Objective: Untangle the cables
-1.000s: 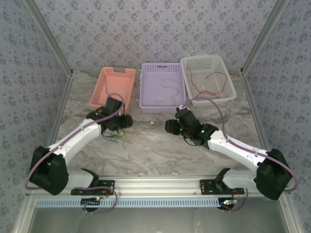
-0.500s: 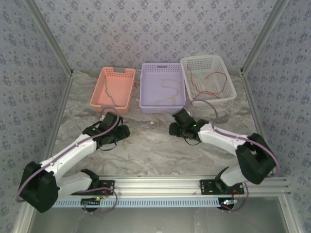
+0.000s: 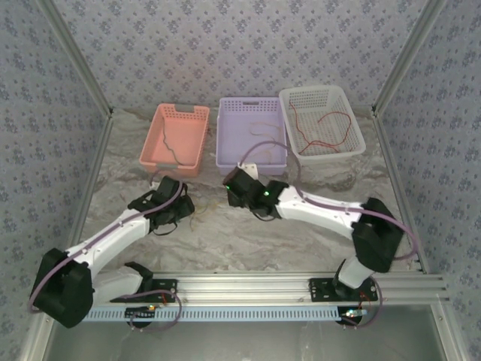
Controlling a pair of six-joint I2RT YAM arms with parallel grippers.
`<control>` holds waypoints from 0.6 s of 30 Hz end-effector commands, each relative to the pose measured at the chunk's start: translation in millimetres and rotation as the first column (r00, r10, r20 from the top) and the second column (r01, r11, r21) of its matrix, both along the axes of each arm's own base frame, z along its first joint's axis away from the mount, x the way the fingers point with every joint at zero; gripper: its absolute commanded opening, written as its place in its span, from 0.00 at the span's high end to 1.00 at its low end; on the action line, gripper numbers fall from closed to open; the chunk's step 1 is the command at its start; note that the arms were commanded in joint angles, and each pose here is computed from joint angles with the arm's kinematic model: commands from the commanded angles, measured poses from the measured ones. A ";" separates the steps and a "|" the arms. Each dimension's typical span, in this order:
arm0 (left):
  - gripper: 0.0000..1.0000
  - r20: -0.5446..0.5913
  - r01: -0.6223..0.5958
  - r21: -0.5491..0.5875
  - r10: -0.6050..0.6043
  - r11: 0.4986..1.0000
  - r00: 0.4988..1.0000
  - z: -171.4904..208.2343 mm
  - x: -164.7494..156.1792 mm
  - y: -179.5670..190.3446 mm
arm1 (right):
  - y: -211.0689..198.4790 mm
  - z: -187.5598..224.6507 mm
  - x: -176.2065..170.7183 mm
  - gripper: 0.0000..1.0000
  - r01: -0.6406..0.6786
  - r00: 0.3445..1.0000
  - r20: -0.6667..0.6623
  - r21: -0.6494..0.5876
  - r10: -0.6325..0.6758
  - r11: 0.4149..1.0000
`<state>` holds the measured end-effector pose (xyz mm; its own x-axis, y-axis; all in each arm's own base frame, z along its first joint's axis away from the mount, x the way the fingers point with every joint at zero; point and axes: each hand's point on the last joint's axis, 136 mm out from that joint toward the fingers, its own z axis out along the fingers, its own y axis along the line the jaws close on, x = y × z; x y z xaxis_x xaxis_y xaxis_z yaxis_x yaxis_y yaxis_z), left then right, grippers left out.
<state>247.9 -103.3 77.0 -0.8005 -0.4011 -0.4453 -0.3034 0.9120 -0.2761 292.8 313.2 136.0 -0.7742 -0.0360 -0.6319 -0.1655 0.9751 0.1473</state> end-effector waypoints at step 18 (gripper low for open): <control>0.35 0.042 -0.011 -0.031 0.013 0.999 0.999 3.4 -4.6 12.3 | -12.3 -102.5 61.7 0.41 0.217 0.972 -0.040 -0.236 -0.233 0.947</control>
<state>244.2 -91.1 83.2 -0.7674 -0.4380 -0.4682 -0.3156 0.8938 -0.3187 340.7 296.3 26.4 -0.8506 -0.0102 -0.5257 0.0461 0.9945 -0.0938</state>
